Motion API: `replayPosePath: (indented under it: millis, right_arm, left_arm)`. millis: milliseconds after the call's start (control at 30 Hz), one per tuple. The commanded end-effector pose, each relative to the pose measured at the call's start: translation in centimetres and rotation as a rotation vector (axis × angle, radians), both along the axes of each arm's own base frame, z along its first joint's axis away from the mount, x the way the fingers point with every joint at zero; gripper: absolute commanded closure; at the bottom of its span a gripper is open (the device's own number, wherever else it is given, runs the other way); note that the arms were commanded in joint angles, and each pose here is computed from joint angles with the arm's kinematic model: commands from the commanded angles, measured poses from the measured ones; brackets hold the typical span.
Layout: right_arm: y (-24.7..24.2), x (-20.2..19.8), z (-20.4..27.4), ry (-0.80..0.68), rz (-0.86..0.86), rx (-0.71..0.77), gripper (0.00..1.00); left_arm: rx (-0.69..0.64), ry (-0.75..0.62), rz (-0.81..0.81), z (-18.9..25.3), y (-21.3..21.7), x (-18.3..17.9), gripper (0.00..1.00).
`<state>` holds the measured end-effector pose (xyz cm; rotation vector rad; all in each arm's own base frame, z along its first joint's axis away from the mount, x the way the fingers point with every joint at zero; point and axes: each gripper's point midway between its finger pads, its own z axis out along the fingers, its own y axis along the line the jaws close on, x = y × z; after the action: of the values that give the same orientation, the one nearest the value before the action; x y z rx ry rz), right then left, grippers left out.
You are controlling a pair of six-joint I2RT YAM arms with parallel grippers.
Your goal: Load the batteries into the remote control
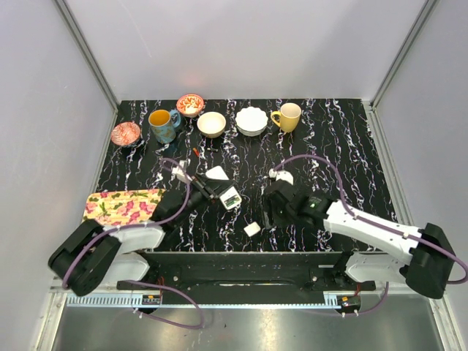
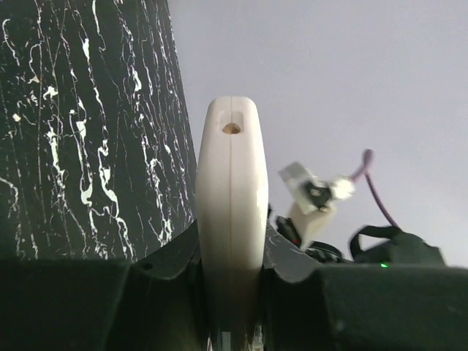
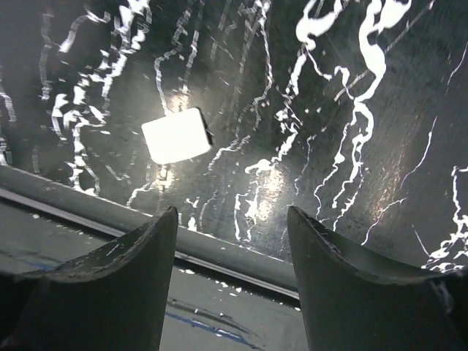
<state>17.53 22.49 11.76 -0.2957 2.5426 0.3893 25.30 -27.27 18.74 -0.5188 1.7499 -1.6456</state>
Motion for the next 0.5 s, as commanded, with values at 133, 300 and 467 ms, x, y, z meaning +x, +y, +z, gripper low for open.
replayPosePath:
  millis: [133,300,467]
  right_arm:
    - [1.8,2.2,-0.2,-0.082,-0.098,0.129,0.24]
    - [1.3,2.9,-0.1,-0.11,-0.159,0.13,0.2]
    - [0.4,3.2,0.9,-0.158,-0.261,0.224,0.3]
  left_arm:
    - [-0.037,-0.158,-0.004,1.3,1.9,-2.7,1.0]
    - [-0.122,-0.108,-0.029,1.4,2.2,-3.4,1.0]
    - [-0.194,-0.117,-0.149,3.0,1.2,-4.5,1.0]
